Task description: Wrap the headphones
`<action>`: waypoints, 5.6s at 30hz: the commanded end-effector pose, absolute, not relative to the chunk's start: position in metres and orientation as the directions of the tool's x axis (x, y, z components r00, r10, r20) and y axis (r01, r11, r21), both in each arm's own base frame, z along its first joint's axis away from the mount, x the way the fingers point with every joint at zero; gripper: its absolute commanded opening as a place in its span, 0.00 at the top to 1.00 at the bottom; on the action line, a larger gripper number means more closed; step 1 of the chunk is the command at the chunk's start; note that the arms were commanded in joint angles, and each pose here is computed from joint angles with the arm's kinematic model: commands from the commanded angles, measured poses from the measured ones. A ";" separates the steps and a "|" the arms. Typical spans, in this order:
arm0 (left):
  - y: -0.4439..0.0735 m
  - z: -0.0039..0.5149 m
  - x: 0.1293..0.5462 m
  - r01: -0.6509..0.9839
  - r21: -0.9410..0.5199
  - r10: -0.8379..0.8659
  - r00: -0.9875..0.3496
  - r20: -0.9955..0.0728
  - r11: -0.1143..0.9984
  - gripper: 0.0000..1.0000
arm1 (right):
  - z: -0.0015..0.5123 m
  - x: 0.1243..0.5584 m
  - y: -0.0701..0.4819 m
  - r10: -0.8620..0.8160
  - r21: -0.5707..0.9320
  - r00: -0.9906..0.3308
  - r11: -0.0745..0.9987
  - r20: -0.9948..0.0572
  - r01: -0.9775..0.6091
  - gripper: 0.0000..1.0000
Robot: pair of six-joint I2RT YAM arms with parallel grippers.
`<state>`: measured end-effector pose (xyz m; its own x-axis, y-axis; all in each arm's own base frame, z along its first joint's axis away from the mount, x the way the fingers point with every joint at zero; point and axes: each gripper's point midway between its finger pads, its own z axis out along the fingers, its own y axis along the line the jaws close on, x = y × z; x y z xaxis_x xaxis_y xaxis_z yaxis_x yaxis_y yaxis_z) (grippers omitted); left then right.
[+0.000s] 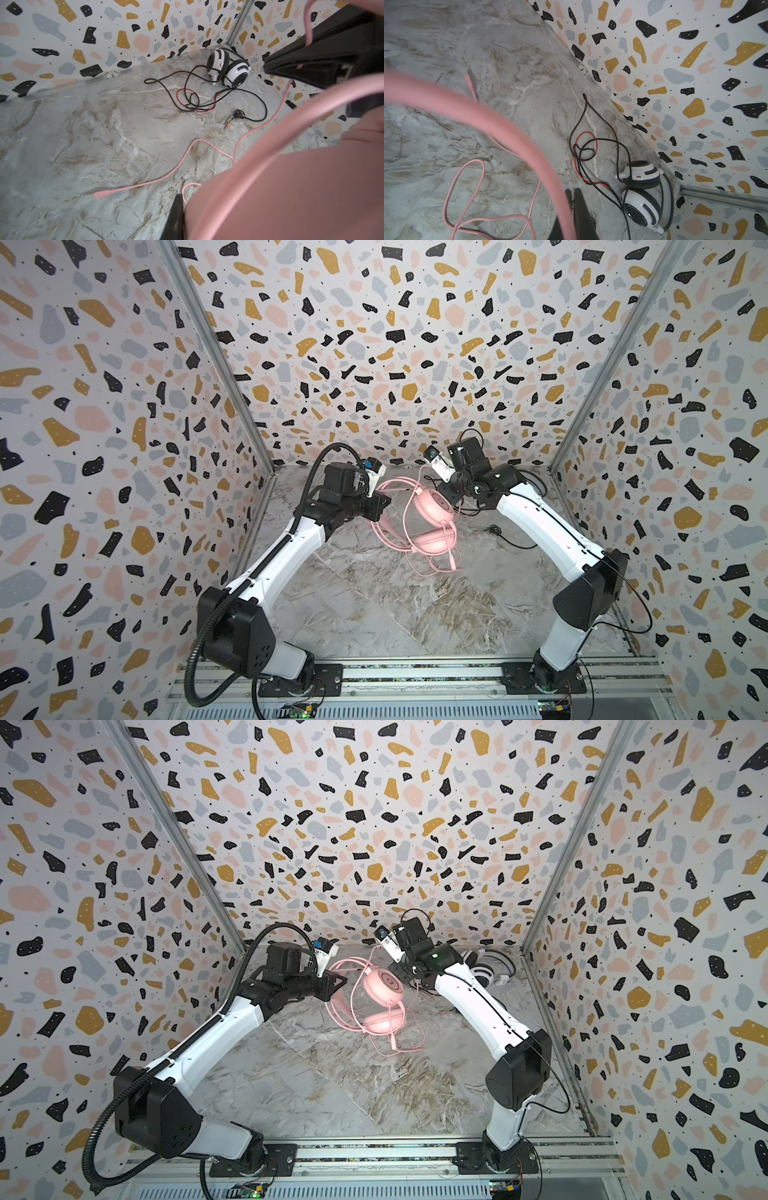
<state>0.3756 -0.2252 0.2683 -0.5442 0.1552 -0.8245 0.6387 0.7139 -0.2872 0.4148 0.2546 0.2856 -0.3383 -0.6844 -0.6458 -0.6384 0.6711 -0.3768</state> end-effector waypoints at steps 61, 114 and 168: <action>-0.206 0.370 0.382 0.687 -0.421 -0.182 -0.394 -0.901 0.592 1.00 | 0.117 0.354 0.309 -0.054 0.420 -0.556 0.595 -0.830 -0.685 0.27; -0.058 0.326 0.439 0.111 -0.462 -0.404 -0.337 -0.851 0.880 1.00 | 0.106 0.214 0.336 -0.307 0.225 -0.478 0.596 -0.823 -0.771 0.98; -0.071 0.289 0.433 -0.114 -0.088 -0.131 -0.454 -0.881 0.990 1.00 | 0.308 0.264 0.335 -0.430 -0.248 -0.089 0.663 -0.898 -0.706 0.96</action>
<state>0.4223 -0.0666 0.2534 -0.5409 -0.1285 -0.8312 -0.1150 0.9903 -0.0782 0.2526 0.3438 0.2823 -0.1345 -0.4122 -0.9011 -0.7426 0.6440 -0.1837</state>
